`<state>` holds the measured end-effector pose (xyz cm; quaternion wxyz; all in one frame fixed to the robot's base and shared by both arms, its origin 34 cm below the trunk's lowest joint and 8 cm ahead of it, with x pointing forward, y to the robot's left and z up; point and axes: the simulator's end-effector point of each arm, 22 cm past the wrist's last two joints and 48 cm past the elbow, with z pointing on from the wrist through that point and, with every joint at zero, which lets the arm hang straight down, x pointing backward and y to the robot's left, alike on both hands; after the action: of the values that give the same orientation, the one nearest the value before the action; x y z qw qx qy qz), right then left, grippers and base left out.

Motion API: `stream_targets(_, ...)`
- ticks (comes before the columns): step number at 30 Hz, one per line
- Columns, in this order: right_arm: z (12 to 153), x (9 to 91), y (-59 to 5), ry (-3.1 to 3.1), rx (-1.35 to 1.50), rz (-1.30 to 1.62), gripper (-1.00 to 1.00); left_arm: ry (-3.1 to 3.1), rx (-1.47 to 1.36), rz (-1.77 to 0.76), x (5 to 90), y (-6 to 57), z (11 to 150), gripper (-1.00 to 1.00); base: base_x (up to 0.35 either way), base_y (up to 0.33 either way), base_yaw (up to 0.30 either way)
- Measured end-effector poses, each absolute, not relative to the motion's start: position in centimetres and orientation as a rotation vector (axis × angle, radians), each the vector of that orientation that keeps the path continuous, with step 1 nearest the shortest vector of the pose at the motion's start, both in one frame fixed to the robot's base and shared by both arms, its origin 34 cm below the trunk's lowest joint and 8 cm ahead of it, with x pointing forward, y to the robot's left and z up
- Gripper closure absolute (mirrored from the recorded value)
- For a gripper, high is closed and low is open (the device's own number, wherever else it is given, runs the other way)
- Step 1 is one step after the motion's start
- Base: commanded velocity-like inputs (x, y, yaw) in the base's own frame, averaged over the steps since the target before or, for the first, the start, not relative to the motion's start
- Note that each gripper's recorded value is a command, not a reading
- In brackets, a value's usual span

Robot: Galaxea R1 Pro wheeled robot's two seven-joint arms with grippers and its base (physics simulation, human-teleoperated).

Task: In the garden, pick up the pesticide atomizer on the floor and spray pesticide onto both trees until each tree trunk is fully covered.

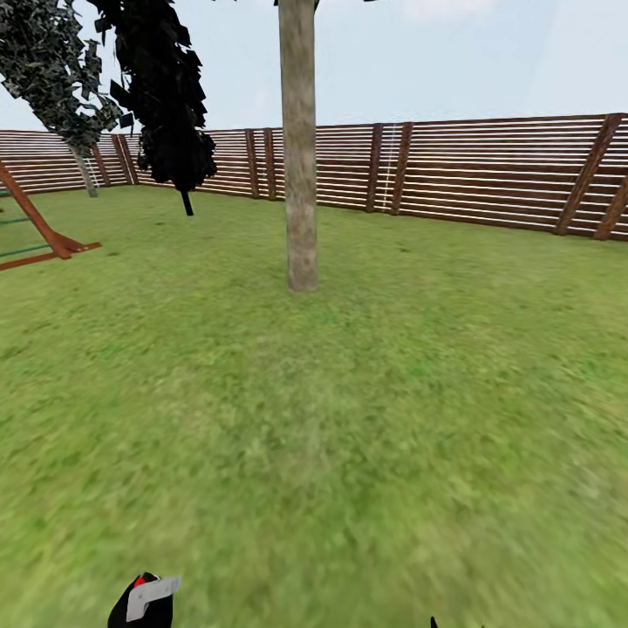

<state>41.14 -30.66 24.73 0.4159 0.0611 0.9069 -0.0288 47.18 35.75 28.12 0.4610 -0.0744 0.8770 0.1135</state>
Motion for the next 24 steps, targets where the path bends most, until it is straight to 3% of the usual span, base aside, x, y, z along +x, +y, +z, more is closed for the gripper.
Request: stream_targets(24, 24.73, 41.14, -30.69, 2.277, 0.154, -0.073, -1.0, 2.159, -0.184, 0.28, 47.11, 35.76, 28.09, 1.0, 0.34, 0.0, 0.0)
